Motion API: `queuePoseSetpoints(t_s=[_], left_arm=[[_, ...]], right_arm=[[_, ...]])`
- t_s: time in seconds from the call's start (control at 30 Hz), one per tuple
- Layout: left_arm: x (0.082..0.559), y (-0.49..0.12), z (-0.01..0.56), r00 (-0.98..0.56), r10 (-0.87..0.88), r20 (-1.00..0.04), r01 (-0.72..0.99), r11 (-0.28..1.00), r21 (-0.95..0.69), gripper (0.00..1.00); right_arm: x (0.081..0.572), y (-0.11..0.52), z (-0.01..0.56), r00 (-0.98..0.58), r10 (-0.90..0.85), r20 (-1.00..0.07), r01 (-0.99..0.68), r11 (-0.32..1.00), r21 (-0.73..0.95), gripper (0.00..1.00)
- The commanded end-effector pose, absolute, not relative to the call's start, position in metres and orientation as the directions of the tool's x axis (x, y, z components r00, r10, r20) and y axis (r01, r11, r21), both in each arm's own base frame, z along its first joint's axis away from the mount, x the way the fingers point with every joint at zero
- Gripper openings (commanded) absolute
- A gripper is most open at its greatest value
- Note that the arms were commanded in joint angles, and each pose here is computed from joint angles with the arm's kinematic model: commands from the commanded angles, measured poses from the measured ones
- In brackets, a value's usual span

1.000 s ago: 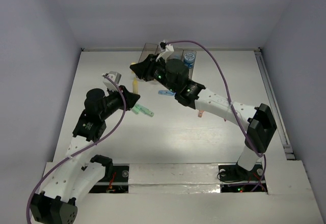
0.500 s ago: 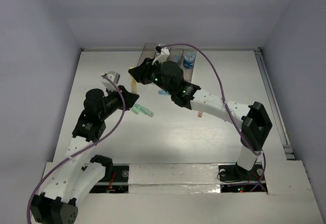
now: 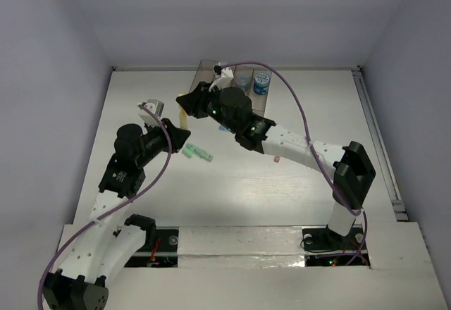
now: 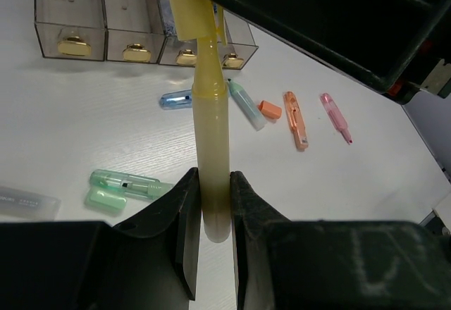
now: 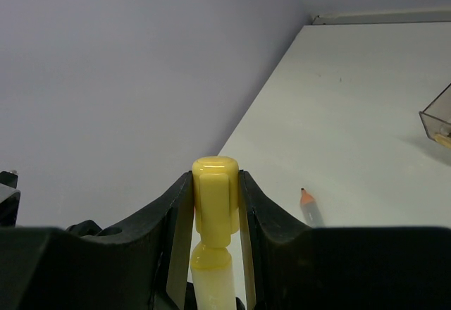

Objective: Sort the stationery into containers
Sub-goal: Close the pen cap on the pen.

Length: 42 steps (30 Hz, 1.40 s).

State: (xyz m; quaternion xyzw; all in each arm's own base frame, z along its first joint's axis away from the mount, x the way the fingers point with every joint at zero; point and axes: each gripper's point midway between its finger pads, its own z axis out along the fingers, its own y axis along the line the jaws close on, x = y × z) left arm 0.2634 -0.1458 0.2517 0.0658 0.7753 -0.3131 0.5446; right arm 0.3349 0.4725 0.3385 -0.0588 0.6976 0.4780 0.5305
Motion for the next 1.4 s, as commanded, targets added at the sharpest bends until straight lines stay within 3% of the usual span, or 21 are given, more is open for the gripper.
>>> queuePoseSetpoints(t_s=[0.0, 0.67, 1.07, 1.37], left_arm=[[0.267, -0.143, 0.284, -0.298, -0.273, -0.914, 0.467, 0.793, -0.390, 0.00], [0.270, -0.143, 0.279, -0.318, -0.270, -0.909, 0.466, 0.791, -0.398, 0.00], [0.268, -0.138, 0.289, -0.280, -0.292, -0.915, 0.460, 0.795, -0.394, 0.00], [0.261, -0.142, 0.301, -0.249, -0.310, -0.917, 0.505, 0.767, -0.396, 0.00]], right_arm=[[0.323, 0.473, 0.352, -0.416, 0.450, -0.790, -0.608, 0.508, 0.610, 0.08], [0.306, 0.472, 0.362, -0.392, 0.443, -0.806, -0.639, 0.499, 0.585, 0.08], [0.298, 0.485, 0.327, -0.444, 0.390, -0.807, -0.626, 0.509, 0.591, 0.08], [0.274, 0.493, 0.321, -0.466, 0.378, -0.800, -0.711, 0.378, 0.593, 0.07]])
